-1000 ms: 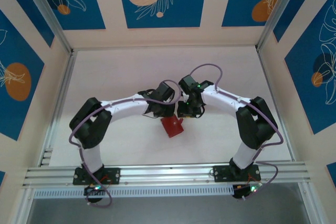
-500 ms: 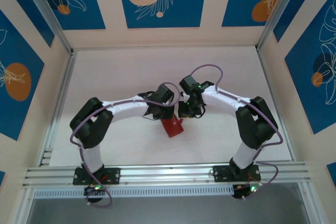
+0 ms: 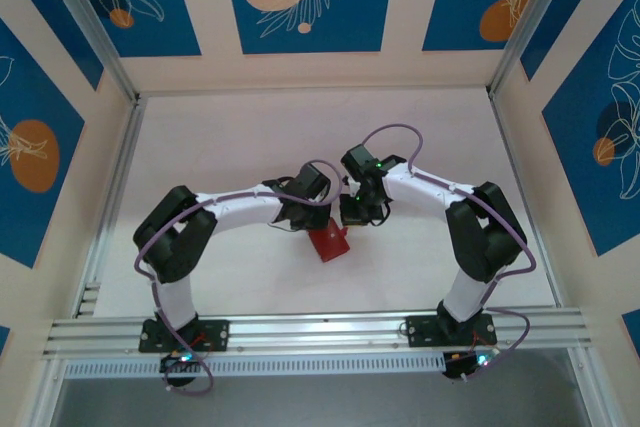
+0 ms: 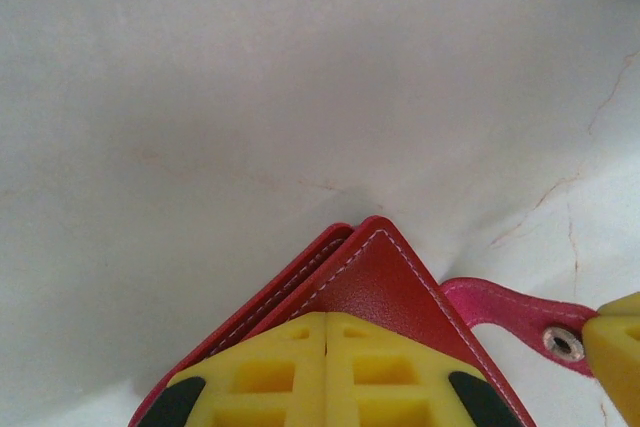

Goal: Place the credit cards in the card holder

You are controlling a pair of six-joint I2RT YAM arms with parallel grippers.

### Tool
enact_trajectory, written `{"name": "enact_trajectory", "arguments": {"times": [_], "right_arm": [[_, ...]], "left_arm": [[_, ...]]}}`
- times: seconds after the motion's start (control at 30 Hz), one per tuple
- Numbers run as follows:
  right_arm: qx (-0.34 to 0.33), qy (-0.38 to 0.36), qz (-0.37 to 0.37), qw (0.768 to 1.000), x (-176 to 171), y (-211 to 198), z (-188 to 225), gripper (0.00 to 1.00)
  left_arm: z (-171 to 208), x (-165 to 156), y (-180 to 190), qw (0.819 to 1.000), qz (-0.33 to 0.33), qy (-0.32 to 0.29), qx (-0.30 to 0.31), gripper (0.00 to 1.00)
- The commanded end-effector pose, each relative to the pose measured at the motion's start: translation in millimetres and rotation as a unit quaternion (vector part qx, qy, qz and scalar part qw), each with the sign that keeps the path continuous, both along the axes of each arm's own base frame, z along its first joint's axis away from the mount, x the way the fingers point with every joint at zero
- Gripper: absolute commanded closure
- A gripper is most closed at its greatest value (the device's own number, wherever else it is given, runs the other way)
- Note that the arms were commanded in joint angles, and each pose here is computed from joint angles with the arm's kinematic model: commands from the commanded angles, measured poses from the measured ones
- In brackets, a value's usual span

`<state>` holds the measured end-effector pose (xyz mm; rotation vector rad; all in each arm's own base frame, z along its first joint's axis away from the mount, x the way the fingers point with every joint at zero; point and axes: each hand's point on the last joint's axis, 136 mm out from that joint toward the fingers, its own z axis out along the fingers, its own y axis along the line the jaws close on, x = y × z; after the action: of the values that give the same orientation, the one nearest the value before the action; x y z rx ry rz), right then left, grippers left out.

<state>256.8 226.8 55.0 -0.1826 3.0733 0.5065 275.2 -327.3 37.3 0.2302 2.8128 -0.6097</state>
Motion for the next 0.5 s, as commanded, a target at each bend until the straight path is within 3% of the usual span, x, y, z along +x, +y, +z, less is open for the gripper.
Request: {"name": "enact_trajectory", "arguments": {"times": [0.0, 0.47], "right_arm": [[0.035, 0.024, 0.012, 0.999, -12.8, 13.5, 0.0, 1.0], [0.042, 0.066, 0.029, 0.997, -27.5, 43.2, -27.9, 1.0]], "left_arm": [[-14.7, -10.0, -0.4, 1.0, 0.0, 0.022, 0.004, 1.0], [-14.8, -10.3, -1.4, 1.0, 0.004, 0.023, 0.001, 1.0]]}}
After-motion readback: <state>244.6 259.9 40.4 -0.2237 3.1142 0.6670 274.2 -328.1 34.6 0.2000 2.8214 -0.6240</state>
